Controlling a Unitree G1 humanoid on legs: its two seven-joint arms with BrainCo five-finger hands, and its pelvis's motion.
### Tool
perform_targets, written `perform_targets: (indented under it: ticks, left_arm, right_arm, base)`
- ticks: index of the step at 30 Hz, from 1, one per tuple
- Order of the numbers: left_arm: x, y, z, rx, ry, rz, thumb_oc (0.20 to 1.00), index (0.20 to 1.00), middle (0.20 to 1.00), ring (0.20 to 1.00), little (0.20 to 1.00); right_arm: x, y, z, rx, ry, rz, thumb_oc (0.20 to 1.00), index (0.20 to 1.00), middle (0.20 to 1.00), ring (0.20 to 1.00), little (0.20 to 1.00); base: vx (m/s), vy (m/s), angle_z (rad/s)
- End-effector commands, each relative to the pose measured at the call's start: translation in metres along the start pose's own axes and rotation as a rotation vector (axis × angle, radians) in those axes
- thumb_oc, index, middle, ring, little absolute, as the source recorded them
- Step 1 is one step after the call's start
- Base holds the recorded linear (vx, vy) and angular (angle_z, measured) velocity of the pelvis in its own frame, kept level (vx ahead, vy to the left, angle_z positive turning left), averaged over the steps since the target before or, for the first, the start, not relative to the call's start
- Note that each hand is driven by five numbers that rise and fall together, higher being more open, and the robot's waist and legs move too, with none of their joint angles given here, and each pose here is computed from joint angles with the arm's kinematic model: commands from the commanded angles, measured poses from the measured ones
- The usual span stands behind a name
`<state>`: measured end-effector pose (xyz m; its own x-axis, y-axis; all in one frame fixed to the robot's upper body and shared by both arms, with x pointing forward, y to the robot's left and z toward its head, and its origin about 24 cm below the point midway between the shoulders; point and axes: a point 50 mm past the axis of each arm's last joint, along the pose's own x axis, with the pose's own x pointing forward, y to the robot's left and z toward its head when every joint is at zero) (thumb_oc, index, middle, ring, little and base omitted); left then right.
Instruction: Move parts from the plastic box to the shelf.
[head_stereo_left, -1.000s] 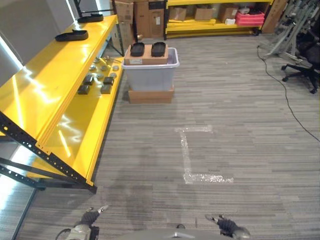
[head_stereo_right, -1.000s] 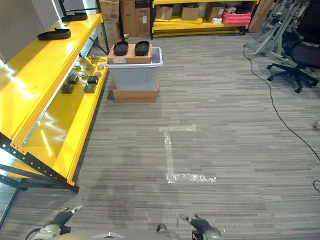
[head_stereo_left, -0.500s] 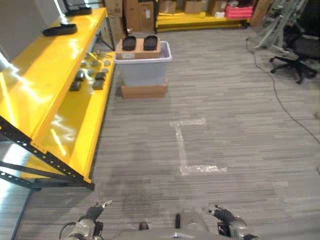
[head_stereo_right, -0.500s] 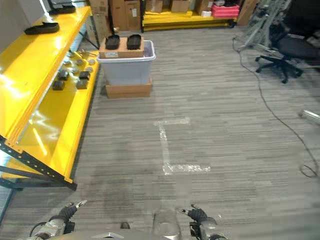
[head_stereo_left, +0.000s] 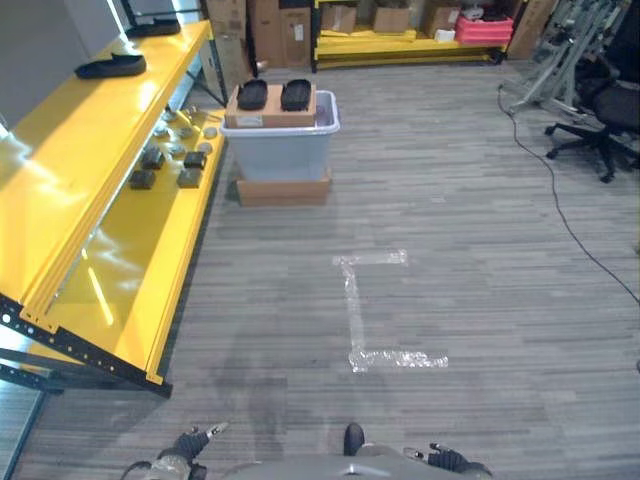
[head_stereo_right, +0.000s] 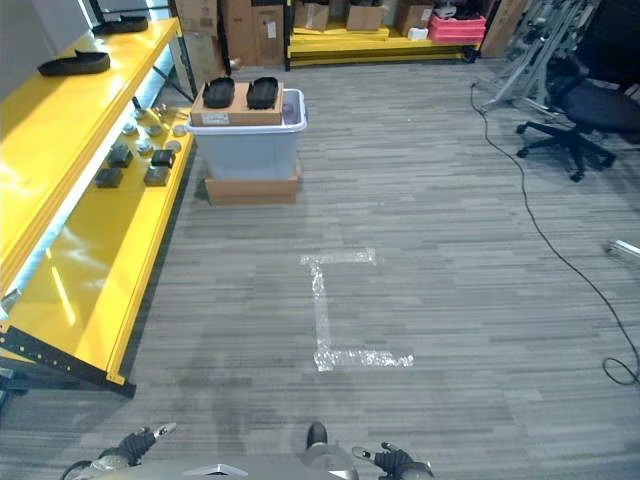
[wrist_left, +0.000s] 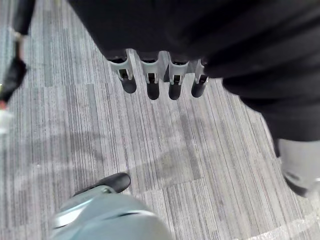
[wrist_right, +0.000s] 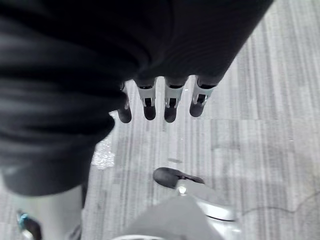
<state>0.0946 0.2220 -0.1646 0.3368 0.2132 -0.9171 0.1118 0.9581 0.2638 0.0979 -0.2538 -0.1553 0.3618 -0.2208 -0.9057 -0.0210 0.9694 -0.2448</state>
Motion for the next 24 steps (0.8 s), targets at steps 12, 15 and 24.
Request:
perform_targets:
  ticks: [12, 15, 24]
  left_arm:
    - [-0.001, -0.002, -0.007, 0.0, 0.022, -0.011, 1.0, 1.0, 1.0, 1.0, 1.0]
    - [0.0, -0.002, 0.003, 0.029, -0.009, -0.009, 1.0, 1.0, 1.0, 1.0, 1.0]
    - [0.003, 0.009, 0.037, 0.027, -0.115, 0.011, 1.0, 1.0, 1.0, 1.0, 1.0]
  right_arm:
    - [0.002, -0.014, 0.027, -0.034, -0.079, -0.052, 1.0, 1.0, 1.0, 1.0, 1.0]
    - [0.003, 0.014, 0.028, 0.001, -0.081, 0.032, 1.0, 1.0, 1.0, 1.0, 1.0]
    - [0.002, 0.017, 0.01, -0.047, -0.02, 0.055, 1.0, 1.0, 1.0, 1.0, 1.0]
  base:
    - [0.33, 0.078, -0.19]
    - [0.25, 0.284, -0.37]
    - [0.46, -0.064, 0.05]
